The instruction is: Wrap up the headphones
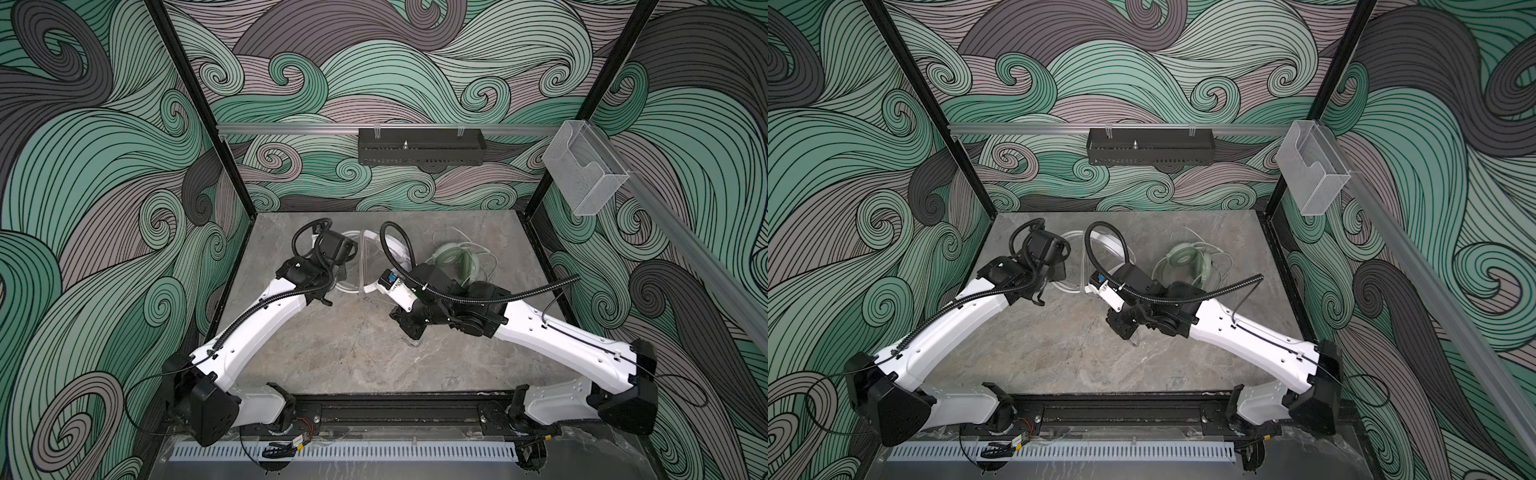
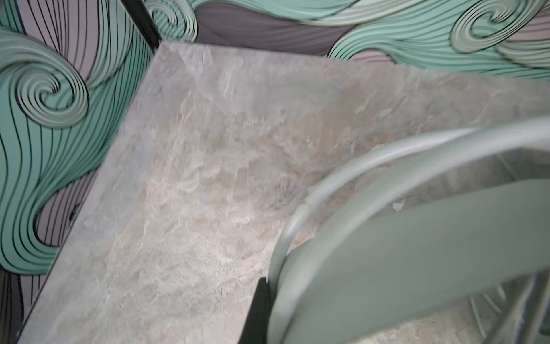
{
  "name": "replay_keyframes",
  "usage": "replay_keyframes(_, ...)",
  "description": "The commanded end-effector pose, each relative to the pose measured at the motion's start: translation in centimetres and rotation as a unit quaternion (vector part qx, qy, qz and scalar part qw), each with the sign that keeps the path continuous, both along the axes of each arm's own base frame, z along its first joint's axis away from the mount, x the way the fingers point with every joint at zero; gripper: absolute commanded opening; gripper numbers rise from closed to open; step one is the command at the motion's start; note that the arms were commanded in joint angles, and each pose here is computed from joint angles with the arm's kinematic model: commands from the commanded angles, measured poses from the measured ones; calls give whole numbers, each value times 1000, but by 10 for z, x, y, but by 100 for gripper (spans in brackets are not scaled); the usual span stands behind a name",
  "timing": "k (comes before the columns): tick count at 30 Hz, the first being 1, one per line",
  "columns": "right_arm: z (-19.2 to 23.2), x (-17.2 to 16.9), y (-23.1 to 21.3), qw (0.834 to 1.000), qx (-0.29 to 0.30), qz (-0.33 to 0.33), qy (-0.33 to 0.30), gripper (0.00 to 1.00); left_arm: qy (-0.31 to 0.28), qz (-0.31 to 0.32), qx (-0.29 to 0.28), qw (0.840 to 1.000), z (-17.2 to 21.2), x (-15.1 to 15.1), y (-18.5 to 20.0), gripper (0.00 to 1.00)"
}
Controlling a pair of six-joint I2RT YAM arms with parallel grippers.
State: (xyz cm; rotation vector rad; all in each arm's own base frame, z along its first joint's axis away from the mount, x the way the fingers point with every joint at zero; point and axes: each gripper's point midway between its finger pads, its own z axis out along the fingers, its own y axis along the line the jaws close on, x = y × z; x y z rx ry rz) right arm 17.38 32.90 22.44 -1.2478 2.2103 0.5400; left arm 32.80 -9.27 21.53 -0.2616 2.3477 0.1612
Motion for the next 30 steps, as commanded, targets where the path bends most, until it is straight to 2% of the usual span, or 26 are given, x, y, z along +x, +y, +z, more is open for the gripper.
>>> replay_keyframes(1, -10, -10, 6, 999, 14, 19, 30, 0, -12, 85, 13, 996, -20, 8, 27, 0)
replay_keyframes(10, -60, -11, 6, 997, -31, 23, 72, 0, 96, 87, 25, 991, -96, 8, 13, 0)
replay_keyframes(18, -73, -11, 11, 995, -45, 27, 86, 0, 125, 50, 19, 991, -139, -2, 1, 0)
replay_keyframes(24, -92, -9, 11, 990, -84, 30, 105, 0, 132, 9, 57, 990, -155, -7, -10, 0)
replay_keyframes(30, -101, -2, 12, 988, -111, 29, 105, 0, 146, -16, 47, 988, -170, -13, -19, 0)
